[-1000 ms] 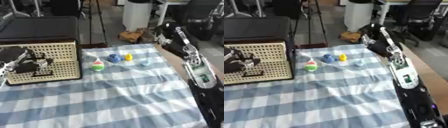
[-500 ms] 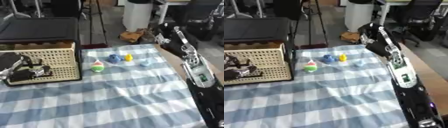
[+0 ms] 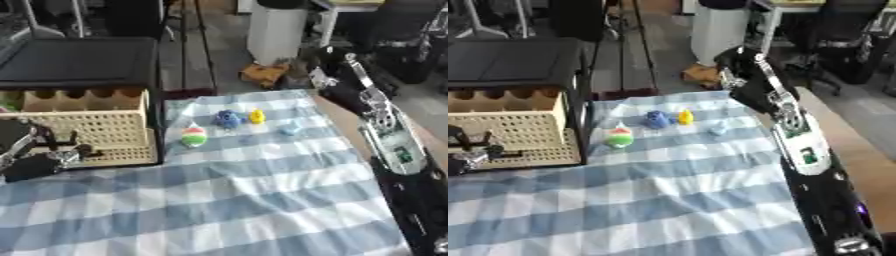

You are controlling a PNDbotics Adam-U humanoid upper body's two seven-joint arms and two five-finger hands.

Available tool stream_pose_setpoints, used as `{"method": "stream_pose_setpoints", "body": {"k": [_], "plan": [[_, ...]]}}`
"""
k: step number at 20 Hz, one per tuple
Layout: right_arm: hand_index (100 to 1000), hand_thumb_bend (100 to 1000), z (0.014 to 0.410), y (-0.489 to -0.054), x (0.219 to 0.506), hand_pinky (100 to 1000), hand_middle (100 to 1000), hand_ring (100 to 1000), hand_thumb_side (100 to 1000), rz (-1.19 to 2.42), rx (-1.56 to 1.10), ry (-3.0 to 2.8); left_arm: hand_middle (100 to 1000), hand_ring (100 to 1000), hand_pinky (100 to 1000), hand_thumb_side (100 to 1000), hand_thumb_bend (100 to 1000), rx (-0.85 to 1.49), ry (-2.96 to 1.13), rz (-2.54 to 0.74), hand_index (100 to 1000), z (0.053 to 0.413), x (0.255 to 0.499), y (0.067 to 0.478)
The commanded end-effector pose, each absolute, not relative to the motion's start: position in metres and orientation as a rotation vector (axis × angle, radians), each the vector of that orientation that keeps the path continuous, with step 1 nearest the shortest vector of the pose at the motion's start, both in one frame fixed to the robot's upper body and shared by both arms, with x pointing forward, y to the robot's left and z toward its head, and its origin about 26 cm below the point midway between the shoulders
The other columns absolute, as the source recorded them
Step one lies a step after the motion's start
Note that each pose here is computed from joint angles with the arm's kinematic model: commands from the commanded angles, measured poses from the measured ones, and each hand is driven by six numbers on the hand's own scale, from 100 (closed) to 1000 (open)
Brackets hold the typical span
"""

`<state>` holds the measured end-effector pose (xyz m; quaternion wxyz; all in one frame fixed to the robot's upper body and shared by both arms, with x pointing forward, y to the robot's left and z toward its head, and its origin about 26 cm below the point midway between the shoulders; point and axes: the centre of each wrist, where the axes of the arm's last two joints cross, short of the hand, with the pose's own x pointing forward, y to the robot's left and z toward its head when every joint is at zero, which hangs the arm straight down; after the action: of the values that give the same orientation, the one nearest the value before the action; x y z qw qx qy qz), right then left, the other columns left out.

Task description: Pick up objects from table and place into drawer.

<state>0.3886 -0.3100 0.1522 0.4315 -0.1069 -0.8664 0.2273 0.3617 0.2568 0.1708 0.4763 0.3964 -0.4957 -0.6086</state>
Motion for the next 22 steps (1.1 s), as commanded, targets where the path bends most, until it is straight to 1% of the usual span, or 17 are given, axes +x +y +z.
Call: {"method": "stream_pose_setpoints", "body": {"k": [1, 11, 16, 22], "plan": [[649, 100, 0.165, -0.317, 0.389, 200, 356, 365, 451, 0.578, -0.298, -2.184, 100, 100, 100, 1000, 497, 0.986, -1.242, -1.498, 309, 0.183, 0.351, 0.259], [649, 100, 0.163, -0.32, 0.387, 200, 357, 365, 453, 0.579, -0.304, -2.174, 100, 100, 100, 1000, 473, 1.017, -1.406, -1.496, 311, 0.214, 0.312, 0.25], [649, 100, 0.163, -0.32, 0.387, 201, 356, 365, 454, 0.577, -0.306, -2.172, 100, 100, 100, 1000, 465, 0.995, -1.402, -1.514, 322, 0.214, 0.3, 0.25], [650, 100, 0.163, -0.321, 0.387, 201, 356, 365, 453, 0.576, -0.309, -2.17, 100, 100, 100, 1000, 457, 0.967, -1.391, -1.521, 330, 0.206, 0.296, 0.254]]}}
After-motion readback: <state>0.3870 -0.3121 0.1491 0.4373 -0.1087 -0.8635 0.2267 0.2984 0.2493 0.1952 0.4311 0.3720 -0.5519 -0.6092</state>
